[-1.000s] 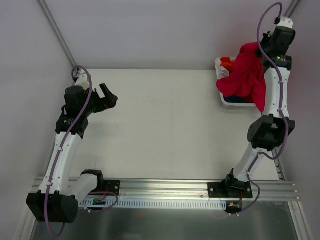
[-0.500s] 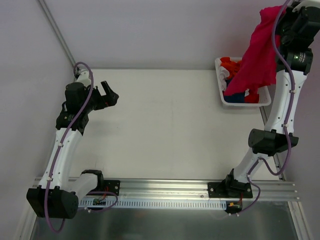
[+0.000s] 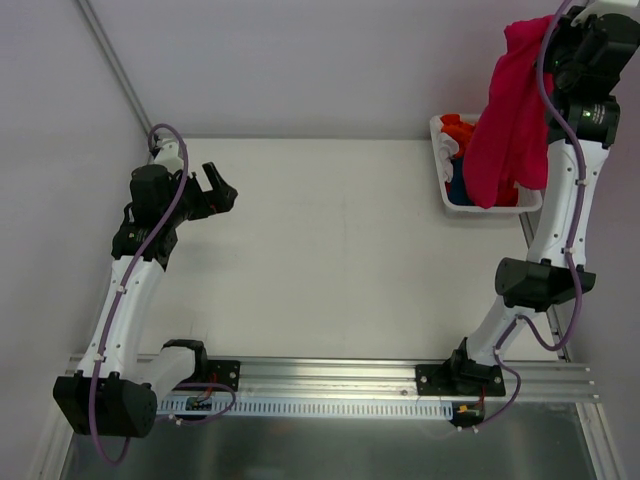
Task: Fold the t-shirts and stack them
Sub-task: Move the tshirt to the center of the board
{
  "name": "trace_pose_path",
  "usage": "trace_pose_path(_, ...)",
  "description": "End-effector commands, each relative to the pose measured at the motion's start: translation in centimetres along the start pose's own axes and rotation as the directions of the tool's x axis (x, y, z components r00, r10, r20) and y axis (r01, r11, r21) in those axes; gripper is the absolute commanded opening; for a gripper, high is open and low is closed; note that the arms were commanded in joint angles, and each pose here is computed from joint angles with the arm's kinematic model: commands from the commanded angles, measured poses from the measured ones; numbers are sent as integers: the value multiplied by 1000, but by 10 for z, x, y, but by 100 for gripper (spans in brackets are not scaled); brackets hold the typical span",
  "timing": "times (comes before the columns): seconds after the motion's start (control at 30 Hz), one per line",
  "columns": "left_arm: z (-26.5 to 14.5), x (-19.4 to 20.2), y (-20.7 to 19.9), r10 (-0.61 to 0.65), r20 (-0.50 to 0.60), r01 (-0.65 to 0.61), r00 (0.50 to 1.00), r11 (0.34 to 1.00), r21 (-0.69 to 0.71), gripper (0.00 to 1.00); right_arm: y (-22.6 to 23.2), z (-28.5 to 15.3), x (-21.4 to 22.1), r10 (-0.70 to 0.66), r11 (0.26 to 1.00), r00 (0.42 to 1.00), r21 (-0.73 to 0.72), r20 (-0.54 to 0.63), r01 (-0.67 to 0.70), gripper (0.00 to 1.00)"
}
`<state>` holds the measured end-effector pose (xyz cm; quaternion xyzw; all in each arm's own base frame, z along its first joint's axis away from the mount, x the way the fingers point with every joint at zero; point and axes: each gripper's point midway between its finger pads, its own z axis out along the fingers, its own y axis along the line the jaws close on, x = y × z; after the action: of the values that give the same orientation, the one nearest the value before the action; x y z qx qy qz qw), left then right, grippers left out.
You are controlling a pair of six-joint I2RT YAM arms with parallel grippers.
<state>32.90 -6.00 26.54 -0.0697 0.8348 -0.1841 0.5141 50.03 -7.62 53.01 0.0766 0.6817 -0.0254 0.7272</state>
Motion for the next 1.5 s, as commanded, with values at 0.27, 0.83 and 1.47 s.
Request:
trace_pose_path(0.27,-8,-17,-5,5,59,-6,998,1000,15,99,23,-10,-16,17,996,999,-86,38,-14,1)
trace_pose_path(0.83,-17,-13,6,-51,99,56,994,997,-49,99,240,-111,-62,31,819,990,-570,141,55,1)
trace_pose_path(1.47,-63,-18,32,-32,228,82,973,974,-211,99,355,-210,172,-195,552,917,-812,-349,-191,0)
